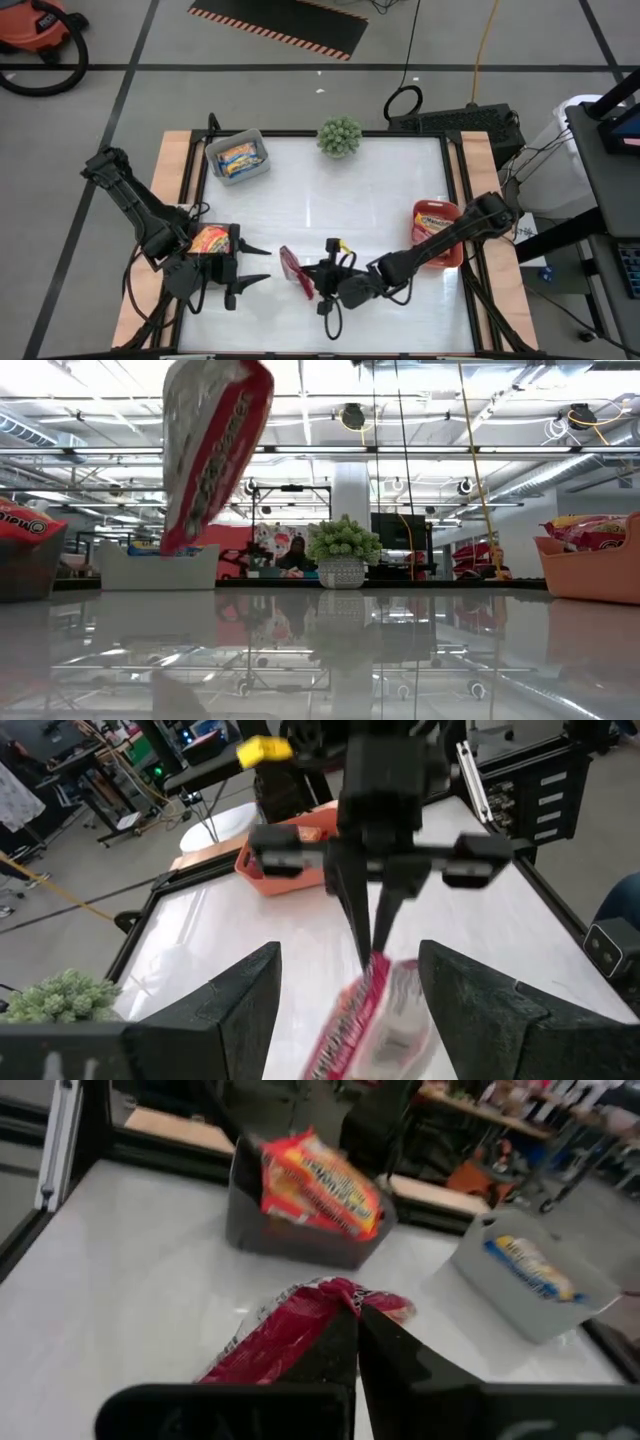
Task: Sort Maruchan noodles
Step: Put the red bag into the orange bin
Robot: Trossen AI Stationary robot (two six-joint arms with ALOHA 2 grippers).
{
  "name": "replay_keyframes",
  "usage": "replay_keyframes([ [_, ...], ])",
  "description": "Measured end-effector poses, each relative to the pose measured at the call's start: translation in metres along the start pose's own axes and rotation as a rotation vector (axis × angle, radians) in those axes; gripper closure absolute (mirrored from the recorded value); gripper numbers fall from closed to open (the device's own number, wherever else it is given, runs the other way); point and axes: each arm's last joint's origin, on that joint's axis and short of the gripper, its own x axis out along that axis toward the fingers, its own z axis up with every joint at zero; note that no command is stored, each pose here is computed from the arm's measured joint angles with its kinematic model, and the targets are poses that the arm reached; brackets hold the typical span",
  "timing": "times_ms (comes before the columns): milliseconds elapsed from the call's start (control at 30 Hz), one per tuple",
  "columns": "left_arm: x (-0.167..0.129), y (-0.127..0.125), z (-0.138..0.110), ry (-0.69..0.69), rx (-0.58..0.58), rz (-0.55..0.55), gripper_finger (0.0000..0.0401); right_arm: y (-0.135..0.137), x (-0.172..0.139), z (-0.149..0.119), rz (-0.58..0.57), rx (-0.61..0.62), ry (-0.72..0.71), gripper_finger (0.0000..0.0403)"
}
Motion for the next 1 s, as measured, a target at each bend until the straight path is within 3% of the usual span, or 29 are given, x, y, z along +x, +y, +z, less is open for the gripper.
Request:
replay_keyframes([
  [167, 0.0, 0.0, 0.0, 0.005, -0.035, -0.019, 0.016, -0.001, -0.014, 0.01, -0.014, -0.026, -0.027, 0.0403],
  [333, 0.011, -0.004, -0.004, 0.047, -0.062, -0.16, 0.016, 0.003, -0.028, 0.019, 0.011, -0.078, -0.058, 0.0403],
  [500, 0.028, -0.003, -0.009, 0.086, -0.066, -0.126, 0.016, 0.011, -0.042, 0.023, 0.043, -0.164, -0.083, 0.0403],
  [733, 0.062, -0.01, -0.013, 0.089, -0.077, -0.211, 0.0158, 0.018, -0.055, 0.028, 0.071, -0.24, -0.115, 0.0403],
  [867, 0.082, -0.013, -0.017, 0.081, -0.085, -0.189, 0.013, 0.02, -0.057, 0.028, 0.074, -0.251, -0.119, 0.0403],
  [1000, 0.096, -0.018, -0.025, 0.115, -0.079, -0.266, 0.0084, 0.019, -0.056, 0.028, 0.071, -0.253, -0.116, 0.0403],
])
